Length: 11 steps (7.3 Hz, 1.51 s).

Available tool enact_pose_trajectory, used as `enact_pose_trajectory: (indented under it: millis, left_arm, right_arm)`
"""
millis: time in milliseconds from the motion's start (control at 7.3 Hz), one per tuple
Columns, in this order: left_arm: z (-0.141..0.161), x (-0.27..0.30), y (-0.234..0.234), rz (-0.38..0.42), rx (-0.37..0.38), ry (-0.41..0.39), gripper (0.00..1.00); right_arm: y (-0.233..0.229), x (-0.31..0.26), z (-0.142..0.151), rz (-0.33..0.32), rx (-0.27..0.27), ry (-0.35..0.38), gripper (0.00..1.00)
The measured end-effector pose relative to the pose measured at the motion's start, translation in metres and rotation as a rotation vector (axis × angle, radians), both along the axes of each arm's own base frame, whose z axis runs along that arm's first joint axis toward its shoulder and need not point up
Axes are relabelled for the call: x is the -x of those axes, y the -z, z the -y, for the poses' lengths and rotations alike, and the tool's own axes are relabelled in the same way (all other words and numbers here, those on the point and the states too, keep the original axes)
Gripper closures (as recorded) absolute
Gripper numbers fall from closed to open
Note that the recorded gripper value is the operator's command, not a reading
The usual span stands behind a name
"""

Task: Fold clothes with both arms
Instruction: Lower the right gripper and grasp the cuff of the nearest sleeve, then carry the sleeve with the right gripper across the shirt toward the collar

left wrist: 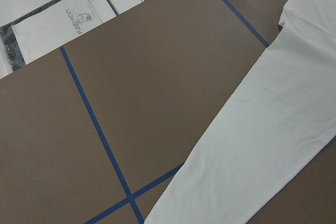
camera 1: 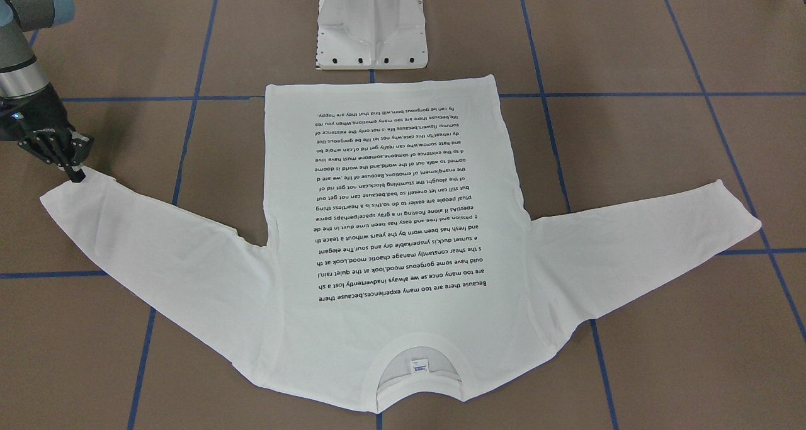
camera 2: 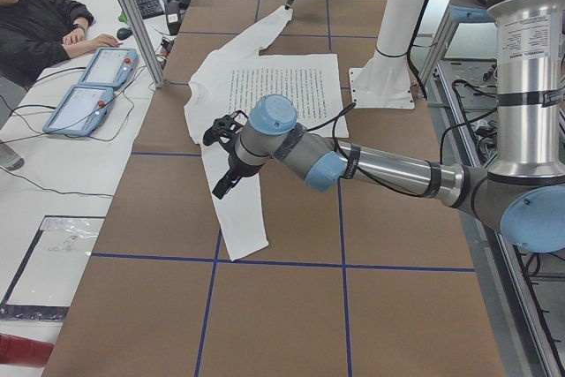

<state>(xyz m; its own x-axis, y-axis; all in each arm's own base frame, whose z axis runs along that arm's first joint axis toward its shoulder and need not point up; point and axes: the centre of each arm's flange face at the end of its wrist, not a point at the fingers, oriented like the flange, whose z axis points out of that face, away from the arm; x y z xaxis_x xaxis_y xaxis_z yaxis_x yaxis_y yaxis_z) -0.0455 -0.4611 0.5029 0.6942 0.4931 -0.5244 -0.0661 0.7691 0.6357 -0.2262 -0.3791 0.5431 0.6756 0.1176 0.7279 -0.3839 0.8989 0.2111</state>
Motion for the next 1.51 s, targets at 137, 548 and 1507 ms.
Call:
enact_pose_trajectory:
  millis: [137,548,1507]
  left_arm:
    - [0.000,0.000,0.000,0.000,0.000,0.000,0.00]
    - [0.000,0.000,0.000,-0.001,0.002,0.000,0.00]
    - [0.000,0.000,-0.007,0.000,0.014,0.000,0.00]
  right_arm:
    - [0.041,0.007,0.033,-0.030,0.008,-0.012,1.00]
    - [0.203,0.062,0.123,-0.094,0.055,-0.040,1.00]
    - [0.514,0.203,0.189,-0.002,-0.141,-0.091,1.00]
